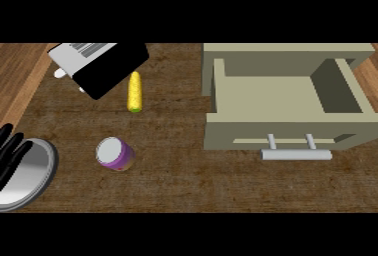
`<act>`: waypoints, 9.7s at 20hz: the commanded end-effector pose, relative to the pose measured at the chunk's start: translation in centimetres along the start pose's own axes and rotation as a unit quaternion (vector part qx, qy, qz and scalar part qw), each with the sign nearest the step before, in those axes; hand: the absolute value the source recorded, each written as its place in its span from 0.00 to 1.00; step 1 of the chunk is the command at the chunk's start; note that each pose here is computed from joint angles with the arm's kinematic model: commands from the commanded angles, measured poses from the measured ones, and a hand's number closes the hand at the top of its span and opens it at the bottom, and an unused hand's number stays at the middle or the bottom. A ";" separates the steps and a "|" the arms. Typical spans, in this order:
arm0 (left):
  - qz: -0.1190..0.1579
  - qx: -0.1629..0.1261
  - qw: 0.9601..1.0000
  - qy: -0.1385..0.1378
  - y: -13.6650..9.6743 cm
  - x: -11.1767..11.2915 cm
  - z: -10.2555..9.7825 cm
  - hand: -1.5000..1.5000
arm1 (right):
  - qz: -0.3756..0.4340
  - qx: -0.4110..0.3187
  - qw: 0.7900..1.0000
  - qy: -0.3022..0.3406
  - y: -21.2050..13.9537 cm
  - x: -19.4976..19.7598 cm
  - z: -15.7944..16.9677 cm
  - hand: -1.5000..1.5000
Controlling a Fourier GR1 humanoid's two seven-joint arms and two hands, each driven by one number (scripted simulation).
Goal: Pick up the can, place it into the drawer and close the drawer
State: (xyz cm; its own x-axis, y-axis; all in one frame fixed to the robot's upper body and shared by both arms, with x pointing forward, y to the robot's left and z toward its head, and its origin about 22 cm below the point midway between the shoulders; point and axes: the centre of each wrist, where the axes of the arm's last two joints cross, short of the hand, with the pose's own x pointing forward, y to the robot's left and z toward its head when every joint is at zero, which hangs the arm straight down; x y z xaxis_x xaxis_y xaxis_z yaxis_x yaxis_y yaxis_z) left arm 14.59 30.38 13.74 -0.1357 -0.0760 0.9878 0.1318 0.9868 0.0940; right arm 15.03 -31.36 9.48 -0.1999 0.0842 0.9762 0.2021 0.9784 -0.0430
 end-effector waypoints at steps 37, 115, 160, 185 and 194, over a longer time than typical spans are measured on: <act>0.114 0.043 0.987 0.107 -4.7 -9.9 -8.3 0.00 | -0.004 0.010 1.000 -0.007 -7.0 1.7 5.0 0.00; 0.184 0.072 0.980 -0.005 -9.5 -11.2 -18.3 1.00 | -0.029 0.002 1.000 0.001 -9.1 2.7 8.1 0.00; 0.115 0.042 0.992 -0.018 -23.6 4.2 -31.9 1.00 | -0.039 0.016 0.999 -0.009 -5.5 3.3 6.1 0.00; 0.038 0.088 0.995 0.030 -26.8 3.0 -32.7 0.00 | -0.029 0.033 0.999 -0.008 -5.5 4.7 4.4 0.00; 0.032 0.117 0.992 0.033 -27.4 0.7 -31.3 0.00 | -0.030 0.044 0.998 -0.013 -5.6 4.9 3.6 0.00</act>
State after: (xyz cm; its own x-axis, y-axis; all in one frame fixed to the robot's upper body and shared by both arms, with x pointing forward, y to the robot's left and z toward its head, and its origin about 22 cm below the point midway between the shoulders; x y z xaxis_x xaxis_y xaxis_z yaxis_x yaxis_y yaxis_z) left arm 42.10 -1.09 16.74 -0.0650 0.0008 0.9979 -0.0660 0.9978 -0.0051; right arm 9.07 -35.95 13.27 -0.2376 0.0258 0.9710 0.1244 0.9922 0.0041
